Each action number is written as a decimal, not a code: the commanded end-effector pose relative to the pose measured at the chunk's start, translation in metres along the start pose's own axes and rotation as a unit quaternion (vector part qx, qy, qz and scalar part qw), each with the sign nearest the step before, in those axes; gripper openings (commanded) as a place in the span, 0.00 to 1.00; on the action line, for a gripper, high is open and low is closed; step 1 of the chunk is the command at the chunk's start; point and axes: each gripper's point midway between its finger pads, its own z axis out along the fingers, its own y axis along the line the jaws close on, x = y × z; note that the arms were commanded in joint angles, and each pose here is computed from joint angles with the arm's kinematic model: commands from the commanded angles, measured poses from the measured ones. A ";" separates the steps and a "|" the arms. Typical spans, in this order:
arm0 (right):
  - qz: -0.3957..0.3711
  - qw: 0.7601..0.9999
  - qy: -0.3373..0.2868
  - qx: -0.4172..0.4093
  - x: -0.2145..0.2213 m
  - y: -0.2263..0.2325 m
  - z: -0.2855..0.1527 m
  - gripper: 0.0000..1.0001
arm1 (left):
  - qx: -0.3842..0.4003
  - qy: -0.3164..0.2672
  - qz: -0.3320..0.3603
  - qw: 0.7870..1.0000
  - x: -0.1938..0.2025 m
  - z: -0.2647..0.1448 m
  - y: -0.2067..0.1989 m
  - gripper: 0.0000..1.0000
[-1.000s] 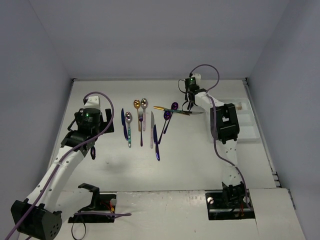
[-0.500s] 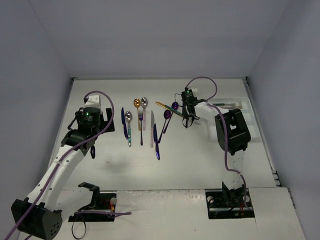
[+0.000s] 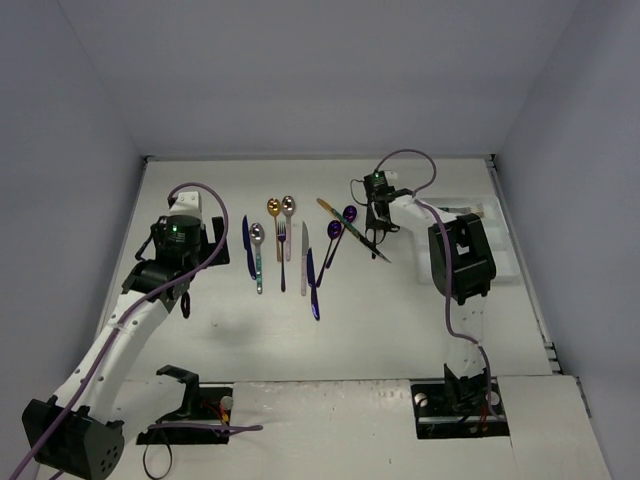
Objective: Sort the eating utensils into containers
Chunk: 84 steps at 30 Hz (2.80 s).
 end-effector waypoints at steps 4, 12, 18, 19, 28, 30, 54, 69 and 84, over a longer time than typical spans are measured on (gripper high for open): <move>0.011 0.999 0.035 -0.005 0.008 -0.005 0.013 0.15 | 0.006 -0.034 -0.016 0.999 -0.021 -0.004 -0.002 0.92; 0.022 0.998 0.052 -0.012 0.013 -0.001 0.028 0.12 | 0.003 -0.034 -0.015 0.999 -0.021 -0.004 -0.001 0.92; 0.042 0.998 0.049 0.004 0.010 -0.008 0.036 0.00 | 0.001 -0.034 -0.015 0.999 -0.020 -0.004 0.000 0.92; 0.045 0.998 0.044 0.002 0.005 -0.008 0.036 0.00 | 0.002 -0.035 -0.016 0.999 -0.021 -0.004 0.000 0.92; 0.087 0.992 -0.084 -0.045 -0.111 0.013 -0.012 0.00 | -0.002 -0.039 -0.016 0.999 -0.022 -0.006 0.002 0.92; 0.099 0.986 -0.120 -0.053 -0.141 0.016 -0.029 0.00 | -0.002 -0.041 -0.017 0.999 -0.023 -0.007 0.002 0.92; 0.433 0.864 -0.247 0.070 -0.157 -0.173 -0.077 0.00 | 0.002 -0.042 -0.020 0.999 -0.024 -0.008 0.001 0.92; 0.593 0.763 -0.232 0.108 -0.130 -0.241 -0.023 0.00 | 0.003 -0.042 -0.019 0.999 -0.023 -0.008 0.001 0.92; 0.550 0.806 -0.214 0.050 -0.136 -0.214 -0.045 0.58 | 0.010 -0.040 -0.018 0.999 -0.023 -0.008 -0.002 0.92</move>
